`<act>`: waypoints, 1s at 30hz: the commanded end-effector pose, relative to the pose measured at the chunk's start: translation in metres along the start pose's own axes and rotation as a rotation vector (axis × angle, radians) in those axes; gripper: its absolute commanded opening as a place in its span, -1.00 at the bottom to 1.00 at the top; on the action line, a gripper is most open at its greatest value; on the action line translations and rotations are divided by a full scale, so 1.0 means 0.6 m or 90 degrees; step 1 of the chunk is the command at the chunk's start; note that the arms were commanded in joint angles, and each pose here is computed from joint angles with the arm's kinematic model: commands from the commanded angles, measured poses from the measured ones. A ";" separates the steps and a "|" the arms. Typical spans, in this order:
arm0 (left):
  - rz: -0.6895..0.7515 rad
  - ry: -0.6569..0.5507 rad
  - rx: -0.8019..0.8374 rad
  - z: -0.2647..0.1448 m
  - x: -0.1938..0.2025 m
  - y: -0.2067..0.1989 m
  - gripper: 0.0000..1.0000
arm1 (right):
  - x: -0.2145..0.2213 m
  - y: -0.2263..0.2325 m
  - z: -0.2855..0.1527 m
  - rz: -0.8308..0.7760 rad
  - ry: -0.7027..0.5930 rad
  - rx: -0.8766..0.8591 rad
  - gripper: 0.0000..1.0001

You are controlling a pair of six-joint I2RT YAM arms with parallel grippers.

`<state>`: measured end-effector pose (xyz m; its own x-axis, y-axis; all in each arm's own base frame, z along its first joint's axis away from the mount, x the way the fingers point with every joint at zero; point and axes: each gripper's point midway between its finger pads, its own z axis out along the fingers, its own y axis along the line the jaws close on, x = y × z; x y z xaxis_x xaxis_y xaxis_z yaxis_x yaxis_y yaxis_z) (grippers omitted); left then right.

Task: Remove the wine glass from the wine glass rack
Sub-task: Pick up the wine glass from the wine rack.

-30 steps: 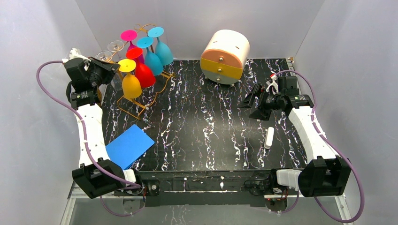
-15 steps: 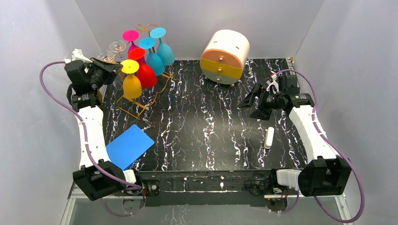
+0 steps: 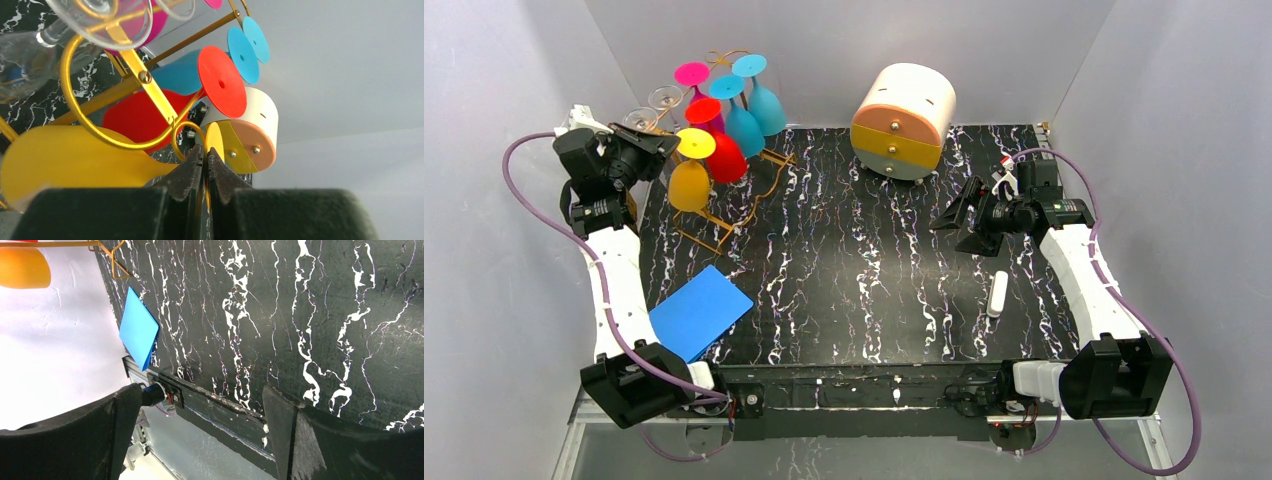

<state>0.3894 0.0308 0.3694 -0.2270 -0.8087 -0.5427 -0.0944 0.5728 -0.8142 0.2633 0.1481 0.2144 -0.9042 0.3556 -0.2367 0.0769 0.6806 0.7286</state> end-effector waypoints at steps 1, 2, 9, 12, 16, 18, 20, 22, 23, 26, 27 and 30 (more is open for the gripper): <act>-0.011 -0.002 0.043 -0.007 -0.021 -0.030 -1.00 | -0.016 0.020 -0.013 -0.008 -0.023 -0.013 0.97; -0.011 0.001 0.049 -0.006 -0.021 -0.032 -1.00 | -0.016 0.020 -0.013 -0.007 -0.024 -0.012 0.97; -0.005 0.027 0.070 -0.007 -0.004 -0.030 -1.00 | -0.015 0.019 -0.013 -0.004 -0.022 -0.010 0.97; 0.004 0.039 0.105 -0.009 0.000 -0.046 -1.00 | -0.015 0.020 -0.012 -0.002 -0.019 -0.015 0.97; 0.030 0.061 0.152 -0.017 0.009 -0.066 -1.00 | -0.016 0.028 -0.013 -0.007 -0.020 -0.029 0.97; 0.046 0.079 0.165 -0.022 0.017 -0.070 -1.00 | -0.018 0.032 -0.014 -0.008 -0.024 -0.034 0.97; 0.068 0.099 0.165 -0.027 0.027 -0.068 -1.00 | -0.019 0.035 -0.015 -0.008 -0.024 -0.040 0.97; 0.089 0.118 0.164 -0.035 0.038 -0.066 -1.00 | -0.021 0.039 -0.015 -0.009 -0.022 -0.045 0.97; 0.096 0.127 0.164 -0.038 0.044 -0.063 -1.00 | -0.021 0.040 -0.014 -0.008 -0.021 -0.046 0.97; 0.111 0.154 0.191 -0.051 0.064 -0.065 -1.00 | -0.023 0.043 -0.014 -0.006 -0.019 -0.050 0.97; 0.114 0.161 0.206 -0.054 0.070 -0.068 -1.00 | -0.023 0.047 -0.015 -0.007 -0.020 -0.057 0.97; 0.128 0.177 0.224 -0.062 0.085 -0.067 -1.00 | -0.022 0.062 -0.020 -0.009 -0.026 -0.087 0.97</act>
<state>0.3695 -0.0100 0.3726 -0.4344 -0.6706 -0.6013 0.1764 0.5913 -0.7869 0.2658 0.1538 0.2233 -0.9037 0.3701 -0.2151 0.0836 0.6455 0.7592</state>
